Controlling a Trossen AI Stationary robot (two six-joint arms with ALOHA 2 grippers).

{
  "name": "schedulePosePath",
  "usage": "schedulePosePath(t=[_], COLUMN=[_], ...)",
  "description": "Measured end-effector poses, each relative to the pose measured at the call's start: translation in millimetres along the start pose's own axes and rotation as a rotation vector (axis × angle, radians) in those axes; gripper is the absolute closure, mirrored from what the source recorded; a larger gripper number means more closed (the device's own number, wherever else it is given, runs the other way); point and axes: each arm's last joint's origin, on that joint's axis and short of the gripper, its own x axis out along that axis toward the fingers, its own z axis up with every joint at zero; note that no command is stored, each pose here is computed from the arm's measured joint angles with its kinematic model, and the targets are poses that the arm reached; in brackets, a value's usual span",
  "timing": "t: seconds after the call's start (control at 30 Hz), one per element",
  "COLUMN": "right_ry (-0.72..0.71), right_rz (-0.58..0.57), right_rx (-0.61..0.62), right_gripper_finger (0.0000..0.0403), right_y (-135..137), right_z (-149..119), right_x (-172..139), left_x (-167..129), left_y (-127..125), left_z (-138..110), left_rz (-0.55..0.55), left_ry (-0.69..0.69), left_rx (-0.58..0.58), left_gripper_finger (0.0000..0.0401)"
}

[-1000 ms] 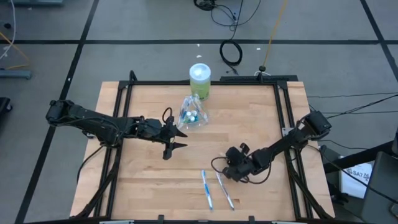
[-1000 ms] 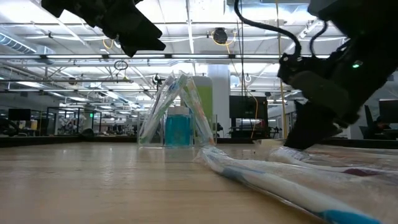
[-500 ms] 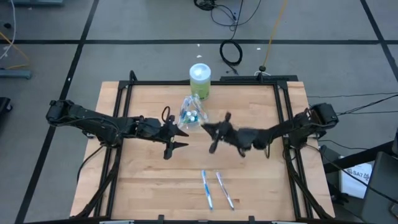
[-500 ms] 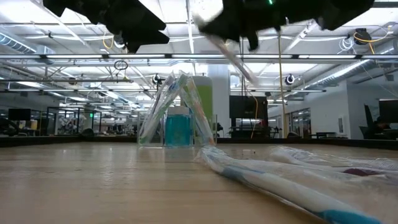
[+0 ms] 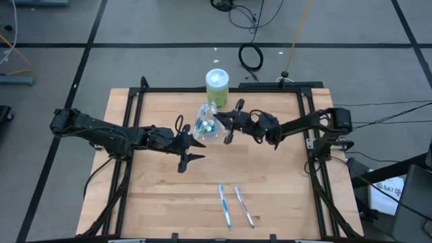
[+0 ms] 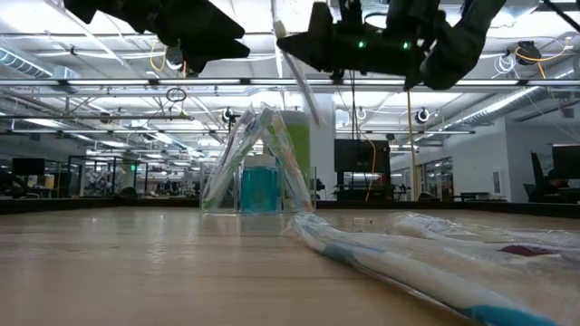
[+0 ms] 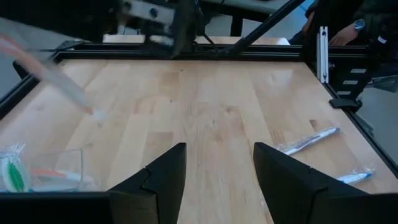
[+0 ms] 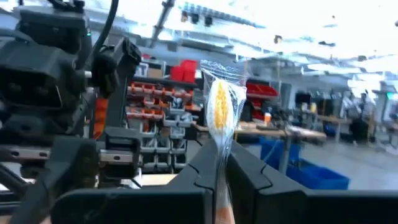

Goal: Pick & Place toothbrushing station
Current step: Put the orange toothbrush into the transparent organizer

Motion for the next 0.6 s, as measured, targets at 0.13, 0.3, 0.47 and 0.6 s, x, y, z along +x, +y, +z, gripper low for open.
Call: schedulePosePath(t=[0.13, 0.3, 0.47, 0.6], right_ry=[-0.05, -0.088, -0.039, -0.043], right_rz=[0.004, -0.016, -0.029, -0.024], right_rx=[-0.05, -0.011, 0.033, 0.057], right_gripper_finger=[0.0393, 0.0393, 0.0393, 0.0394], right_y=[-14.7, -28.7, -33.1, -31.1], right_z=[-15.5, -38.0, -64.5, -76.0], right_x=[2.7, 2.7, 3.8, 16.6], left_x=[0.0, 0.0, -0.1, 0.0], left_y=[0.0, 0.0, -0.1, 0.1], left_z=[0.0, 1.1, 3.1, 3.3], left_rz=[0.0, 0.0, 0.0, 0.001], left_ry=[0.0, -0.012, -0.031, -0.034], left_rx=[0.001, 0.041, 0.043, 0.05], left_gripper_finger=[0.021, 0.021, 0.021, 0.021])
